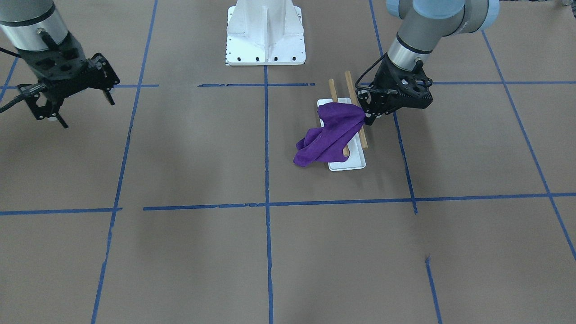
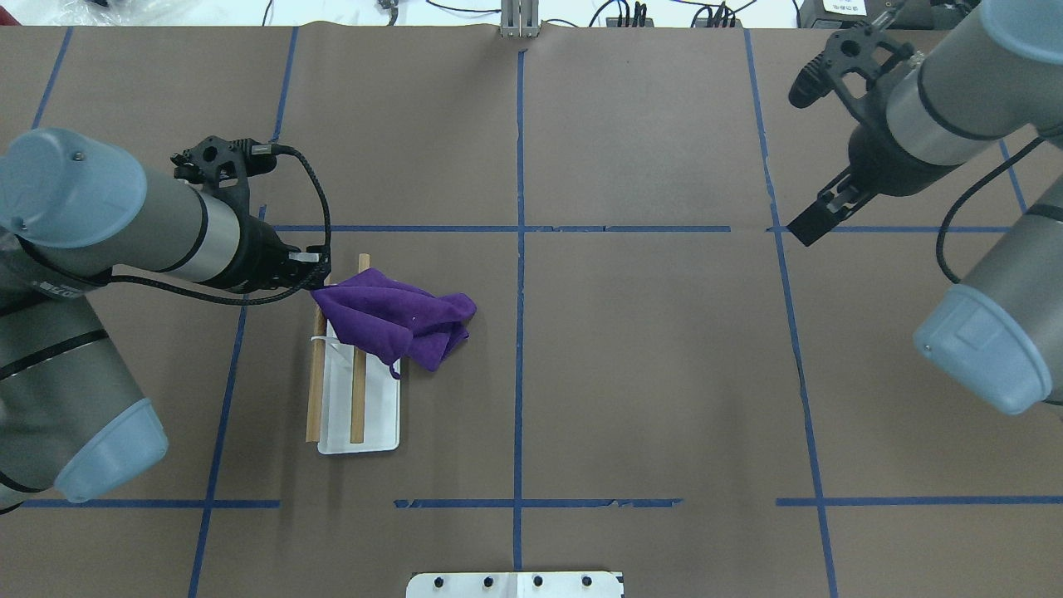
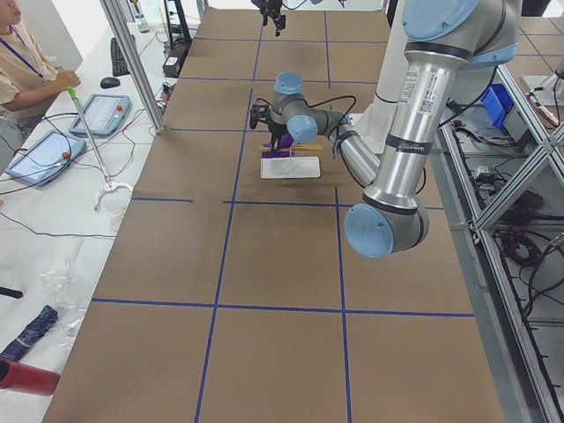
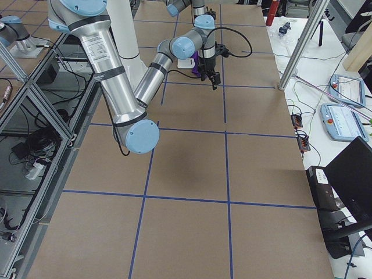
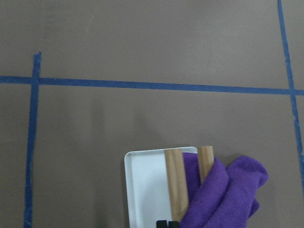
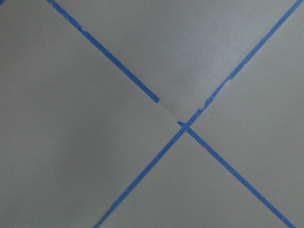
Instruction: Hang towel on rack
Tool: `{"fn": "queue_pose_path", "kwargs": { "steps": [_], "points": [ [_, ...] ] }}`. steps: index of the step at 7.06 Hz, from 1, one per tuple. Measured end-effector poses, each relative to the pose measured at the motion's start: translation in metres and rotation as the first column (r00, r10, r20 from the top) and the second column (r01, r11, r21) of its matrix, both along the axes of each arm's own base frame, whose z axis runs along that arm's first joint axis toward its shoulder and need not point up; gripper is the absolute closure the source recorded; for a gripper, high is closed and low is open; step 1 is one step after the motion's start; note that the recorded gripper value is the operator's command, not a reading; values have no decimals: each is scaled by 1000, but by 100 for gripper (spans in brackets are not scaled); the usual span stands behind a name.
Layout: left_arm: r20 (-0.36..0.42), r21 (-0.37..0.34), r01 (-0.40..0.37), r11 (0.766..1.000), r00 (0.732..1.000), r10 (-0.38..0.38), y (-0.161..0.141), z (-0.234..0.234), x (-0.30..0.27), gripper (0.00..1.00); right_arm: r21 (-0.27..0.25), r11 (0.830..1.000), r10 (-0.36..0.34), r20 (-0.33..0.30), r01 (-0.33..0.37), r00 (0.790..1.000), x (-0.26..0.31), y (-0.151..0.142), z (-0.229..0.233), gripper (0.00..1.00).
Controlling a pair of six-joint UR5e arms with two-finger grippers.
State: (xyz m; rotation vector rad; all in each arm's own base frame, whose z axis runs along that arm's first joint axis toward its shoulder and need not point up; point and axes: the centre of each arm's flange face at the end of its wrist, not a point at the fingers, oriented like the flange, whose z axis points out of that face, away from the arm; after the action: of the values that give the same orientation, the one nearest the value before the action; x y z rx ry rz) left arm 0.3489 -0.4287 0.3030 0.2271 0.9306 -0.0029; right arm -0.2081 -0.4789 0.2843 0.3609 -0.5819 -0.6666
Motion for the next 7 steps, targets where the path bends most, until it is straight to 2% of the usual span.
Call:
{"fn": "queue_pose_path", "kwargs": {
  "steps": [3, 5, 7],
  "points": [
    [57, 73, -51, 996, 997, 47, -6, 21, -12, 100, -8, 1000, -21, -36, 21, 999, 25, -5, 30, 0],
    [68, 84, -61, 995, 996, 55, -8, 25, -11, 1, -13, 1000, -18, -40, 18, 999, 28, -6, 33, 0],
    [78, 108, -79, 991, 994, 71, -11, 25, -9, 0, -46, 999, 7, -39, -9, 999, 43, -8, 45, 0]
  ]
}}
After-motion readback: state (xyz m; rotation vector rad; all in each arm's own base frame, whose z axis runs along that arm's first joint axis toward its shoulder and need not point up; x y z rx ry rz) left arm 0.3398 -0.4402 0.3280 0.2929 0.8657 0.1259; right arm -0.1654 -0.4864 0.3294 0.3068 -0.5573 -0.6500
